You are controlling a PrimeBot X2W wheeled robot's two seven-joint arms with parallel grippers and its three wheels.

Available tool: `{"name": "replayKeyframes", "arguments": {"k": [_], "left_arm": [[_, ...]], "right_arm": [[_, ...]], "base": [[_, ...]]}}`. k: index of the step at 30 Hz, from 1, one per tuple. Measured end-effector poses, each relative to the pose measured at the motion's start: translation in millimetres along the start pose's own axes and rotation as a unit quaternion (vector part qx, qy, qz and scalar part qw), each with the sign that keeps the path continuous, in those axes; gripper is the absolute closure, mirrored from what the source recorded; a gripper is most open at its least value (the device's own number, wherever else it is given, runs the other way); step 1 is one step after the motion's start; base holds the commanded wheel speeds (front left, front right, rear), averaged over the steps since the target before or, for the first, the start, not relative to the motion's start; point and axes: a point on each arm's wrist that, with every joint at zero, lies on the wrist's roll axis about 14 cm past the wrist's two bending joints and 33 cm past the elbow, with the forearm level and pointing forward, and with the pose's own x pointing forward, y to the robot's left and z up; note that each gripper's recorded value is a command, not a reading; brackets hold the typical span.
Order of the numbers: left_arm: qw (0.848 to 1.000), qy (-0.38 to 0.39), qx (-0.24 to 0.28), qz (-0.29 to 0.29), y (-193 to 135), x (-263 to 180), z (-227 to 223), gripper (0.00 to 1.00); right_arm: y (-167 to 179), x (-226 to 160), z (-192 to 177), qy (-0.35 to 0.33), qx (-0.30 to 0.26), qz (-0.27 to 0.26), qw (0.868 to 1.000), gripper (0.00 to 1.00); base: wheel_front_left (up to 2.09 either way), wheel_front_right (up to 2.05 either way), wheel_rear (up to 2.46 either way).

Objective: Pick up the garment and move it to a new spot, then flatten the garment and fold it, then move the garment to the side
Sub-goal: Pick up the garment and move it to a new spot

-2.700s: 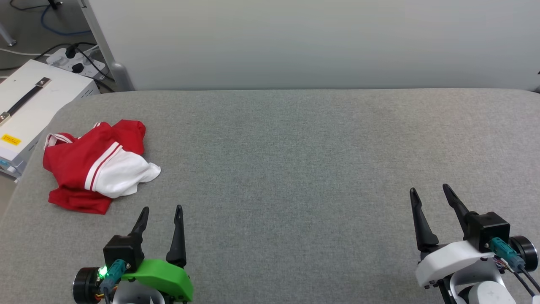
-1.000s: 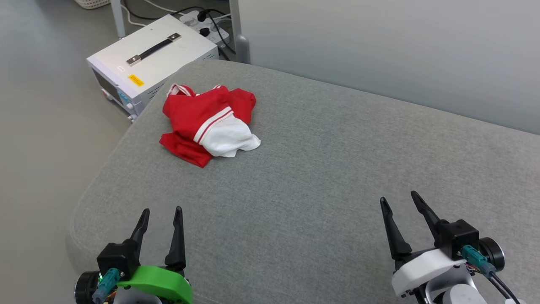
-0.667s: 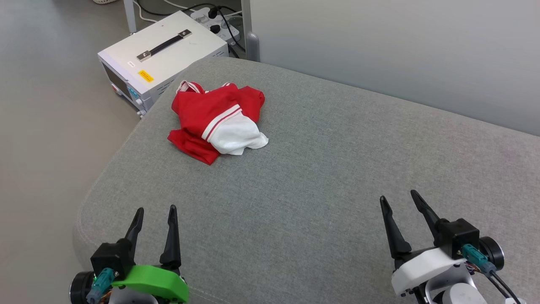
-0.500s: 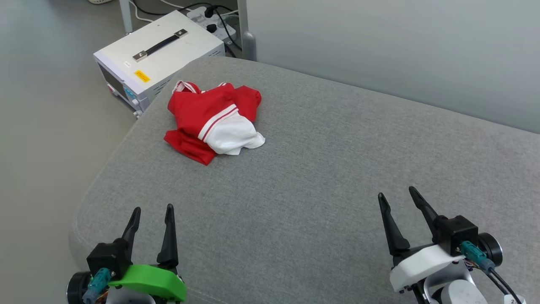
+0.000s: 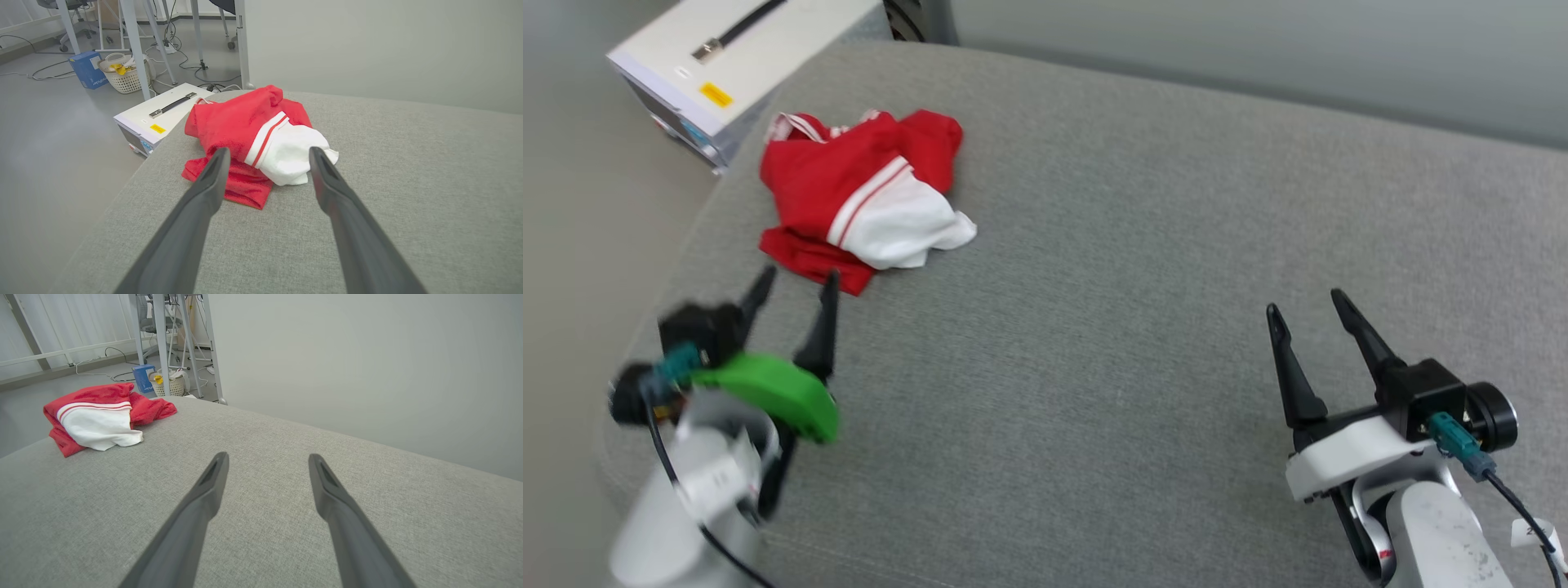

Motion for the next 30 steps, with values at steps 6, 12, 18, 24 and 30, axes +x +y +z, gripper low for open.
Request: {"name": "replayKeyframes", "arguments": {"k": [6,12,18,24,30], "left_arm": [[0.99,0.122,0.041,-0.05,5.7,66.9,-4.0,0.0],[0.962,0.259,0.052,-0.07,11.2,106.0,-27.6,0.0],[0.922,0.378,0.04,-0.072,15.5,122.6,-65.6,0.0],[0.894,0.44,0.038,-0.075,12.3,130.6,-104.1,0.0],[0.88,0.467,0.029,-0.077,8.9,136.0,-125.2,0.06]], "right_arm": [[-23.7,9.4,-17.3,0.01,0.007,-0.025,1.0,0.0],[-45.9,8.3,-45.0,0.038,0.013,-0.05,0.998,0.0],[-64.9,5.8,-64.2,0.056,0.015,-0.072,0.996,0.0],[-81.9,-2.9,-84.7,0.081,0.016,-0.094,0.992,0.0],[-90.3,-7.0,-94.6,0.09,0.017,-0.106,0.99,0.0]], "base": [[0.0,0.0,0.0],[0.0,0.0,0.0],[0.0,0.0,0.0],[0.0,0.0,0.0],[0.0,0.0,0.0]]}}
